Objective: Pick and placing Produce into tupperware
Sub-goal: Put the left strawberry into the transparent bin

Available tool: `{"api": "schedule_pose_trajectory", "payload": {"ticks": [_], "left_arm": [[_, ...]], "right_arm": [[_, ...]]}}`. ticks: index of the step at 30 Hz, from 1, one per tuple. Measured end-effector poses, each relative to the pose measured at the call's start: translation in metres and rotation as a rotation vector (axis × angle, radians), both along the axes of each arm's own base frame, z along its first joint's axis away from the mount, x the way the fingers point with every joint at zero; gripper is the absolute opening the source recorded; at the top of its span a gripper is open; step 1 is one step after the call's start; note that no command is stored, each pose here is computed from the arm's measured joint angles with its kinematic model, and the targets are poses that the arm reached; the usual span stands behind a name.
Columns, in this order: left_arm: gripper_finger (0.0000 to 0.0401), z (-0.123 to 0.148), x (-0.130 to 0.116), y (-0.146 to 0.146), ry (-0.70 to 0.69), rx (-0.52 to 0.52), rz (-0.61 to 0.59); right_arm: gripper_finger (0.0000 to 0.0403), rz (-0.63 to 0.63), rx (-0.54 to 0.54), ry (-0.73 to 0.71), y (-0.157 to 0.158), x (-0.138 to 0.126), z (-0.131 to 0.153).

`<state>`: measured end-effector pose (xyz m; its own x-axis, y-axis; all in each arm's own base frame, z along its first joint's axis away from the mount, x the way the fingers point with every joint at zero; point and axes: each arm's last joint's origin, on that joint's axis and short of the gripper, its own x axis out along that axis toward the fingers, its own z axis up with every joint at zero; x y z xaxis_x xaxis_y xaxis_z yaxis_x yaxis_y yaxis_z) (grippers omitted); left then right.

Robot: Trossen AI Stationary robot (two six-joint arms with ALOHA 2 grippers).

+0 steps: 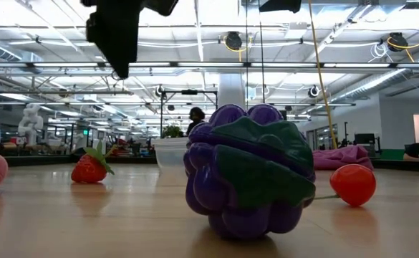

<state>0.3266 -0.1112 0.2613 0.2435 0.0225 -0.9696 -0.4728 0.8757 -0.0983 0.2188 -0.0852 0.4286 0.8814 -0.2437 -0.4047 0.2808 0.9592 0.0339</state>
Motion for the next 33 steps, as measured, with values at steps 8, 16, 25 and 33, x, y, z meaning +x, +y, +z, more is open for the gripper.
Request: {"api": "schedule_pose_trajectory", "payload": {"ticks": [8, 16, 25, 33], "left_arm": [[0.023, -0.032, 0.005, -0.017, 0.103, 0.065, -0.022], [0.023, -0.05, 0.002, -0.015, 0.136, 0.092, 0.015], [0.023, -0.082, -0.001, -0.018, 0.114, -0.03, 0.002], [0.023, -0.098, -0.01, -0.014, 0.153, -0.024, 0.0]], "right_arm": [[0.0304, -0.011, 0.038, 0.025, 0.001, -0.001, -0.003], [0.0304, -0.011, 0.039, 0.029, 0.001, -0.001, -0.003], [0.0304, -0.012, 0.039, 0.025, 0.001, -0.001, -0.003], [0.0304, -0.02, 0.05, 0.001, 0.0, -0.001, -0.001]]}}
